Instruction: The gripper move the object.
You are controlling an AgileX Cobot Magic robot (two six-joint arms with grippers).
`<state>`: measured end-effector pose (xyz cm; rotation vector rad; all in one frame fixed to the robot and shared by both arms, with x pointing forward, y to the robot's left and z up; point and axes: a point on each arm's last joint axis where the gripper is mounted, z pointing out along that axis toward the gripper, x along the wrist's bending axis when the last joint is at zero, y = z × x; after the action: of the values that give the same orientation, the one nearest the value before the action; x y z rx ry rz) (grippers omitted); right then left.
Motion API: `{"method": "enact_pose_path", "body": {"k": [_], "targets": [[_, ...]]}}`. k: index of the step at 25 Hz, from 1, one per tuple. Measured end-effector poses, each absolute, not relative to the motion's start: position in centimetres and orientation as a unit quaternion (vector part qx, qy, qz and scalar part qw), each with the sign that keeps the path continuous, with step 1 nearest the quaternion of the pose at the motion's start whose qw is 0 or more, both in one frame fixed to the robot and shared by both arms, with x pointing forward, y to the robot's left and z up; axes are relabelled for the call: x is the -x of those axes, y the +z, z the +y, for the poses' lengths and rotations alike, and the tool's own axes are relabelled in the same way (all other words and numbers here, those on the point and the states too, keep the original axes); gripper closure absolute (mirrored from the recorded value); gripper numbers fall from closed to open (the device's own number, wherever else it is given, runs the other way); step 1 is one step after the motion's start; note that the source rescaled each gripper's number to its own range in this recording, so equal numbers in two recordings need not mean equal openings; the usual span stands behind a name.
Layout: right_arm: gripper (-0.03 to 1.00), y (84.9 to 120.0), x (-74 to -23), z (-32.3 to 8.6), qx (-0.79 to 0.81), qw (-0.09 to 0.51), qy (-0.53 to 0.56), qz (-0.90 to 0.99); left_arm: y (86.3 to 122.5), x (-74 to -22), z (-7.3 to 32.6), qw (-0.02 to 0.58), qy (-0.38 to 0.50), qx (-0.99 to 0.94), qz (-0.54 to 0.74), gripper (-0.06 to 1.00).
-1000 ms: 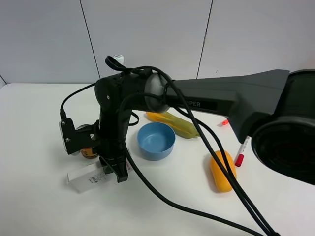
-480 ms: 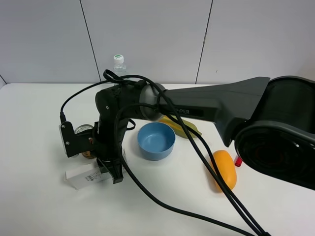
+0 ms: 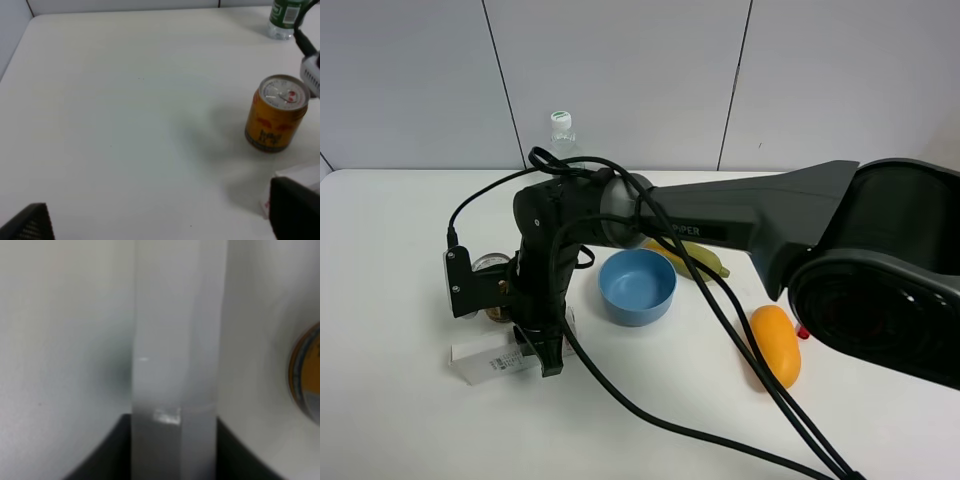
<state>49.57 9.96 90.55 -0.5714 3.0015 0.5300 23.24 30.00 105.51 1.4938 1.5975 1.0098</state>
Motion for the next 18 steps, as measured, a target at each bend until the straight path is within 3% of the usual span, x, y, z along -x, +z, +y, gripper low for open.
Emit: {"method": "enact_pose_path", "body": {"k": [3, 5, 8, 14, 16, 18], "targets": [[0.35, 90.2, -49.6, 10.0, 0.147, 0.011, 0.168, 0.975, 105.5, -23.2, 30.0, 0.358, 0.391, -0.579, 0.619, -0.06], [0.14, 90.1, -49.5, 10.0, 0.127, 0.005, 0.169, 0.977, 105.5, -23.2, 30.0, 0.358, 0.391, -0.579, 0.619, -0.06], [0.07, 90.1, -49.5, 10.0, 0.116, 0.001, 0.173, 0.978, 105.5, -23.2, 30.0, 0.358, 0.391, -0.579, 0.619, -0.06], [0.06, 90.4, -49.4, 10.0, 0.105, -0.003, 0.175, 0.979, 105.5, -23.2, 30.0, 0.358, 0.391, -0.579, 0.619, -0.06], [0.06, 91.7, -49.4, 10.0, 0.095, 0.002, 0.184, 0.978, 105.5, -23.2, 30.0, 0.358, 0.391, -0.579, 0.619, -0.06], [0.06, 95.5, -49.2, 9.7, 0.078, 0.024, 0.215, 0.973, 105.5, -23.2, 30.0, 0.358, 0.391, -0.579, 0.619, -0.06]]}}
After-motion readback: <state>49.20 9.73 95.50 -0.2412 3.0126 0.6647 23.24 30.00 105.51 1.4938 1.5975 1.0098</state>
